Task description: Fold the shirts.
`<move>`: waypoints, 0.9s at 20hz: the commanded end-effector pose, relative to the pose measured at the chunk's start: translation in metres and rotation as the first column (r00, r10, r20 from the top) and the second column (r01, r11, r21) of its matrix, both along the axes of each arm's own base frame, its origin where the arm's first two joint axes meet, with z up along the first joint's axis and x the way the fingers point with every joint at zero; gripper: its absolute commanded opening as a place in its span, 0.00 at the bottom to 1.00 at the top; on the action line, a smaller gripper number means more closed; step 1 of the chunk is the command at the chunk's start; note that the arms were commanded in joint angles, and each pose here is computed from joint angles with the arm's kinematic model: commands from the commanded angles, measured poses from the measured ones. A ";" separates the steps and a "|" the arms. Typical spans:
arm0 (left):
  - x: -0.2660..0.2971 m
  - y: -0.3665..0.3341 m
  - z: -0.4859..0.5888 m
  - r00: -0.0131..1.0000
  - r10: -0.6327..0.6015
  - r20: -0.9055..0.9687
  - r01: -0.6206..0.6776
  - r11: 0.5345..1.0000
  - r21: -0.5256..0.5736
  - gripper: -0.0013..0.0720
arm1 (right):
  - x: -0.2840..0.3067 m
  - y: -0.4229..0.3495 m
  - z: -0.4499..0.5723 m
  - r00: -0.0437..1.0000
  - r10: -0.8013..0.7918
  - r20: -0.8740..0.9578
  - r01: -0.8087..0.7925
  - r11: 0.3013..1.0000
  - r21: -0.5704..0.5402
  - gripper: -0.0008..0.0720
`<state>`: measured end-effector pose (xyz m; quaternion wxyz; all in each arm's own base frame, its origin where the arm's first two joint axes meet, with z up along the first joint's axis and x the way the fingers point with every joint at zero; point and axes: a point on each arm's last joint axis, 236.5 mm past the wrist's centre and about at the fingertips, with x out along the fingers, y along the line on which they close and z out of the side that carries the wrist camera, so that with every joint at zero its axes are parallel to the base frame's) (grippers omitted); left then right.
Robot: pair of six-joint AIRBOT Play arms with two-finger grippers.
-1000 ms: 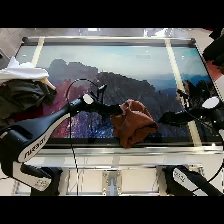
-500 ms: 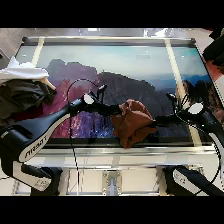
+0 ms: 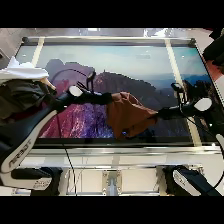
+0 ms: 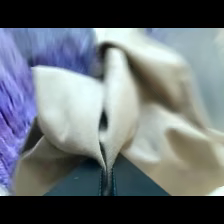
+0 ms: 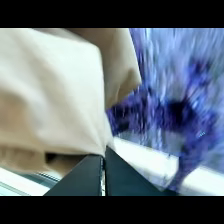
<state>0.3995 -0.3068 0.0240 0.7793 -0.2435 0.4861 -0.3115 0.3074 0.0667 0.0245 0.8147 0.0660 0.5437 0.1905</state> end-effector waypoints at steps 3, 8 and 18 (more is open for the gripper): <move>-0.034 0.061 0.172 0.959 0.036 0.280 -0.004 0.993 -0.116 0.03 | -0.014 0.002 0.176 0.922 0.087 0.378 -0.056 0.994 -0.092 0.03; -0.139 0.090 0.322 0.773 0.096 0.627 0.050 0.976 -0.211 0.03 | -0.090 0.023 0.364 0.603 0.124 0.788 -0.042 0.991 -0.124 0.02; -0.187 0.135 0.173 0.952 -0.084 0.295 0.023 0.979 0.202 0.03 | -0.073 0.058 0.335 0.725 0.199 0.659 -0.241 0.970 -0.028 0.02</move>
